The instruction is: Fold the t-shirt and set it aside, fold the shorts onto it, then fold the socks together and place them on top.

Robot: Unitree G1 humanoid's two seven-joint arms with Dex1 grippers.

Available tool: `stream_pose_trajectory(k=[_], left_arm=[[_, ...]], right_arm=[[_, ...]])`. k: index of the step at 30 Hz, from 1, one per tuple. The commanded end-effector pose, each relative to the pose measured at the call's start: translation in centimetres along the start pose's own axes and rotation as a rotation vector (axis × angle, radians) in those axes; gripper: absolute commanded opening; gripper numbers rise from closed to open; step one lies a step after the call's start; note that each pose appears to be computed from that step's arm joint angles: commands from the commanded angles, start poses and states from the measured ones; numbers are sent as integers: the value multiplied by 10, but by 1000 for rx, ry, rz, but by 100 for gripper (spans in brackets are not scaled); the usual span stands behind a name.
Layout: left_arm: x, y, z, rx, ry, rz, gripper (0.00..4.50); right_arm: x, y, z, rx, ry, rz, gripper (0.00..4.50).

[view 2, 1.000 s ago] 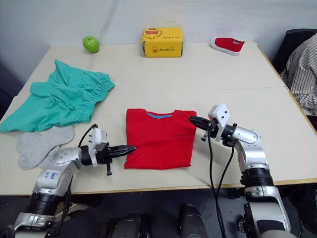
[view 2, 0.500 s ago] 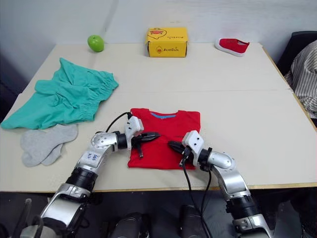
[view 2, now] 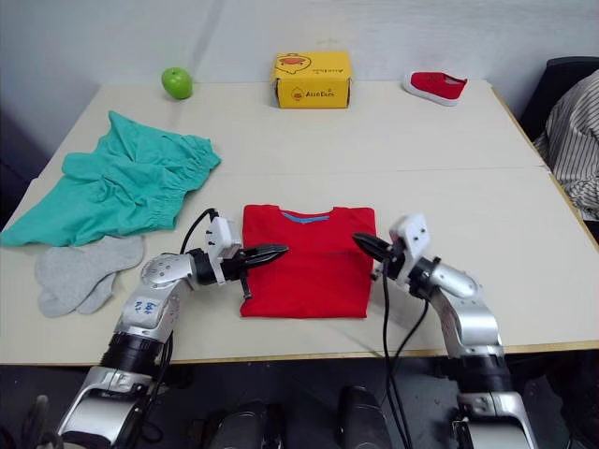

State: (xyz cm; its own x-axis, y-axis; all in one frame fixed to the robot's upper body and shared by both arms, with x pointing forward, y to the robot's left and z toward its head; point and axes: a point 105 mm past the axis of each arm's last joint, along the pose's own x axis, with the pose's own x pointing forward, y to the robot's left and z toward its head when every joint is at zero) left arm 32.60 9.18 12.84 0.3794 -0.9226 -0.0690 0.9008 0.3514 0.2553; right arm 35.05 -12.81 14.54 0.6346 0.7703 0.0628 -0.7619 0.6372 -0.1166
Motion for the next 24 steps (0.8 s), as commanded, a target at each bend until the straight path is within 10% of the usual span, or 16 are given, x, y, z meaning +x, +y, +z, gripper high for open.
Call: stream_pose_trajectory(k=[1,15,24], left_arm=[[3,-11,-10,12,54,-3,0],[-13,-17,-38,-56,139,118,0],[-8,-8,-23,-49,59,126,0]], right_arm=[[16,8,-4,-29,20,70,4],[2,-96,-8,-49,80,-242,4],[-6,-80,10,-66,-15,-146,4]])
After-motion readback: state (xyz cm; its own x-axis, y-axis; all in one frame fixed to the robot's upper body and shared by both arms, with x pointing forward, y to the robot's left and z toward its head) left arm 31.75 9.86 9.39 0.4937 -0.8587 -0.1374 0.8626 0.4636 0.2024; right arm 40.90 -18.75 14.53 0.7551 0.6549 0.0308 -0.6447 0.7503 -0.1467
